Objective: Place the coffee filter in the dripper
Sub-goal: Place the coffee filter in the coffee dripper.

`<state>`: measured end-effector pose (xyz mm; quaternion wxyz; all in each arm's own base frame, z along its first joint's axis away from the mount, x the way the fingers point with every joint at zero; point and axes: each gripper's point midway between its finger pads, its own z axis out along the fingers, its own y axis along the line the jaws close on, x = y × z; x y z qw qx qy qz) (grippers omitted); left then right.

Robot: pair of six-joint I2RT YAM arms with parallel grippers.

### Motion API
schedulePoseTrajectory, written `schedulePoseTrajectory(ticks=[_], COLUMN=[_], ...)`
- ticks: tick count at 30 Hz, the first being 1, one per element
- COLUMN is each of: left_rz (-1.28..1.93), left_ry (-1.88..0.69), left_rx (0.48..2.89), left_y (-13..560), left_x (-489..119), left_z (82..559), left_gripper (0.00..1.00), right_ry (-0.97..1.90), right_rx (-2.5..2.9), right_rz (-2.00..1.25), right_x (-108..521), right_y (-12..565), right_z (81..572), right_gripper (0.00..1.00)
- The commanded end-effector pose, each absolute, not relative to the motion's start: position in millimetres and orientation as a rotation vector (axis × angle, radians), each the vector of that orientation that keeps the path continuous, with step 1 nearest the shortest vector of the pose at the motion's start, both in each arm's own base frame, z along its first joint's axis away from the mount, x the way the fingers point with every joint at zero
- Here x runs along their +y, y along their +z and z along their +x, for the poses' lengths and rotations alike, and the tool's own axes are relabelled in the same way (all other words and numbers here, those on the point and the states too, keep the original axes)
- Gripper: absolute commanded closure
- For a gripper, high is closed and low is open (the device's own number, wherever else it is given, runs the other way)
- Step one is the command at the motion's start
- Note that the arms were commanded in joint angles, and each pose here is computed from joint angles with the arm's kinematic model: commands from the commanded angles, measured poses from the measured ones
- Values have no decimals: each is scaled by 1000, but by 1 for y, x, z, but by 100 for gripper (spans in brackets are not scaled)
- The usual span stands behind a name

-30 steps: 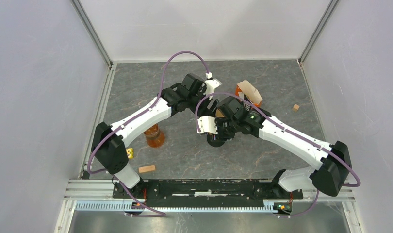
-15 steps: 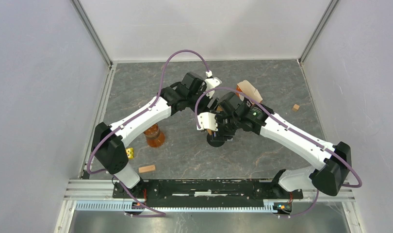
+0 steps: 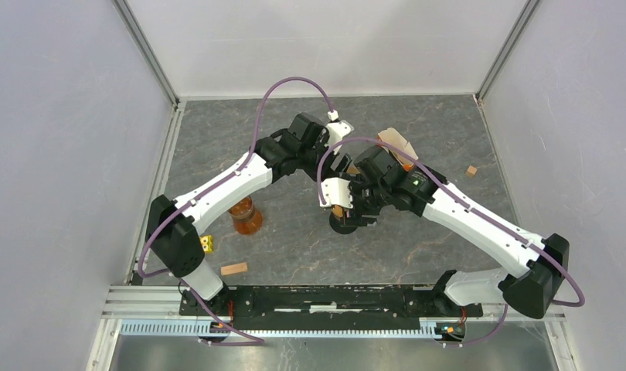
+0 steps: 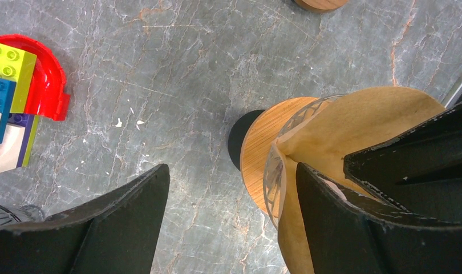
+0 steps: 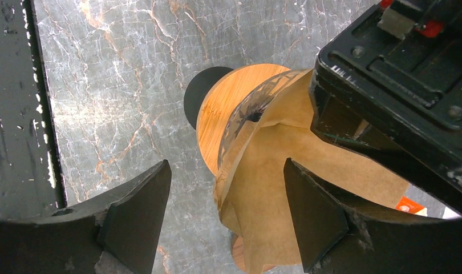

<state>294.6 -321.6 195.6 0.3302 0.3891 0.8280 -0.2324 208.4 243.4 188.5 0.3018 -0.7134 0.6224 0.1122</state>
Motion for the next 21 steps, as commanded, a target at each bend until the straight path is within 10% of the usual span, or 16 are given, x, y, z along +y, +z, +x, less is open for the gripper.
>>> schedulePoseTrajectory(ticks=[1,21], left_rz=[1036,781], left_ry=[-615,-710], left_rx=[2038,1890], left_y=[233,323], left_x=[-327,-285], left_z=[299,318], left_gripper=[11,0], right_ry=[301,398], right_rx=[1565,1512], right_rz=[-1838,-1604], right_x=[249,224], right_y=[224,288], right_z=[212,216], right_gripper=[21,19])
